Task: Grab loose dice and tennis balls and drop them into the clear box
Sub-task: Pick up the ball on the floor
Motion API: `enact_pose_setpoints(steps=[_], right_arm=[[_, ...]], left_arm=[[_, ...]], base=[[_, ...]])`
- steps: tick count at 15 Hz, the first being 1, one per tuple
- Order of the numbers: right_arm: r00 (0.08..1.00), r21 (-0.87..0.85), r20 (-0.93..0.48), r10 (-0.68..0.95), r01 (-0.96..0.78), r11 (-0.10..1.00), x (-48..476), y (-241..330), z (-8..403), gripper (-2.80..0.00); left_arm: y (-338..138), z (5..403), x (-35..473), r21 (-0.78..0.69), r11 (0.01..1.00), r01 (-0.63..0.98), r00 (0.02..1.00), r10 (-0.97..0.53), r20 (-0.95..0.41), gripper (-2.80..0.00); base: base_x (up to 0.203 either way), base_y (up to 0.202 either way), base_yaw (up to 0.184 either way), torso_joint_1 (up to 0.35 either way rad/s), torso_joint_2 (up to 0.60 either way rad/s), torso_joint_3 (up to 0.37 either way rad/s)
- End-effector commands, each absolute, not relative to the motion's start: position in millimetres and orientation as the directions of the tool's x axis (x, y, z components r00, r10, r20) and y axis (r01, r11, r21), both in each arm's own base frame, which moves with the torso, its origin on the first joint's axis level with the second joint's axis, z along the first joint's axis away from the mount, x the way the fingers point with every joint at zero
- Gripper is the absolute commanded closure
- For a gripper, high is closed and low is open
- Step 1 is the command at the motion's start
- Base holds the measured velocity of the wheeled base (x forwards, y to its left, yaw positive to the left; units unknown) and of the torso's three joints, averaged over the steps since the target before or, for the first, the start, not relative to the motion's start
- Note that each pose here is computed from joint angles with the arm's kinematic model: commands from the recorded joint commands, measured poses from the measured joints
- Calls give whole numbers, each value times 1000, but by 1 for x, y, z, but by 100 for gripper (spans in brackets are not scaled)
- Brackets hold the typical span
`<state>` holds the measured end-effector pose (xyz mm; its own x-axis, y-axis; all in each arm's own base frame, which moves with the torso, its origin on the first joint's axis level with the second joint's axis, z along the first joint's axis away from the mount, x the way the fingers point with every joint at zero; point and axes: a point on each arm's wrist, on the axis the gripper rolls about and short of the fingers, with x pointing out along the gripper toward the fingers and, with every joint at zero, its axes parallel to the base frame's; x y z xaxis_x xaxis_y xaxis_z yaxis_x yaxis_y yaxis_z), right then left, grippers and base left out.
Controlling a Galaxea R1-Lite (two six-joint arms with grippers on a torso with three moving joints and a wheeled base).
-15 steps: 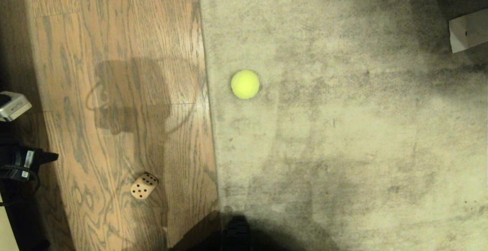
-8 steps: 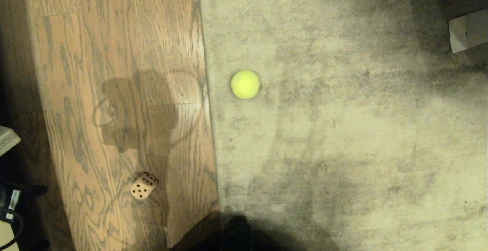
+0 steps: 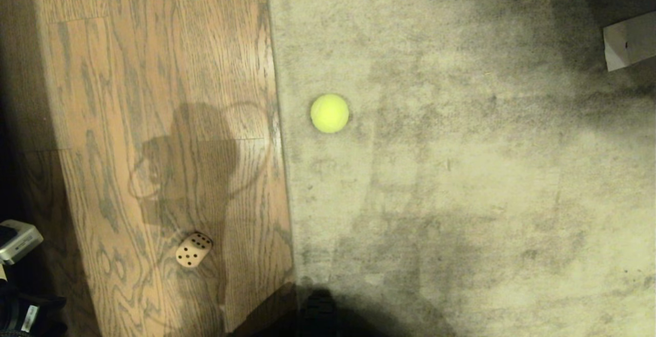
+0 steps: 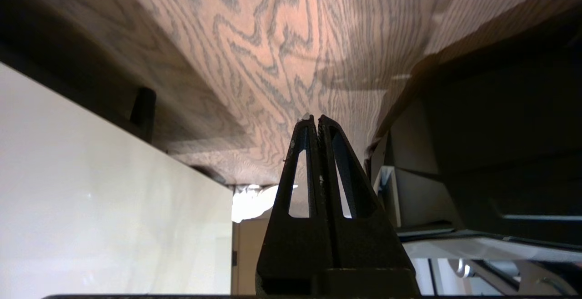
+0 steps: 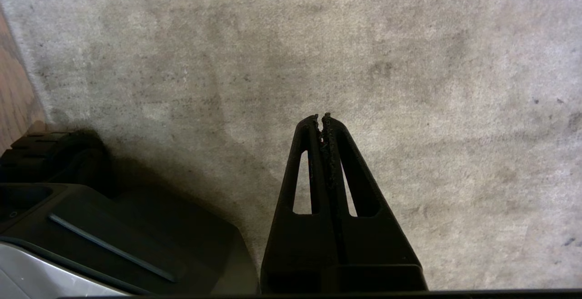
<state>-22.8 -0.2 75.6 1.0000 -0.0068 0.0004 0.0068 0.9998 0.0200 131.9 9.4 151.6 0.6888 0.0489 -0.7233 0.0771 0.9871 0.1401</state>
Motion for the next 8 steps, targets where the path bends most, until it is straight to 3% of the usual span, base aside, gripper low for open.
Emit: enact_pose_setpoints(steps=[1,8], right_arm=[[1000,20,0,-8,8,1000,-23,0,75,0],[1000,20,0,-8,8,1000,-23,0,75,0]], left_arm=[[10,151,133,146,987,71,686,58,-725,0],[10,150,129,177,983,37,676,106,-729,0]], base=[[0,0,0,0,0,0],[0,0,0,0,0,0]])
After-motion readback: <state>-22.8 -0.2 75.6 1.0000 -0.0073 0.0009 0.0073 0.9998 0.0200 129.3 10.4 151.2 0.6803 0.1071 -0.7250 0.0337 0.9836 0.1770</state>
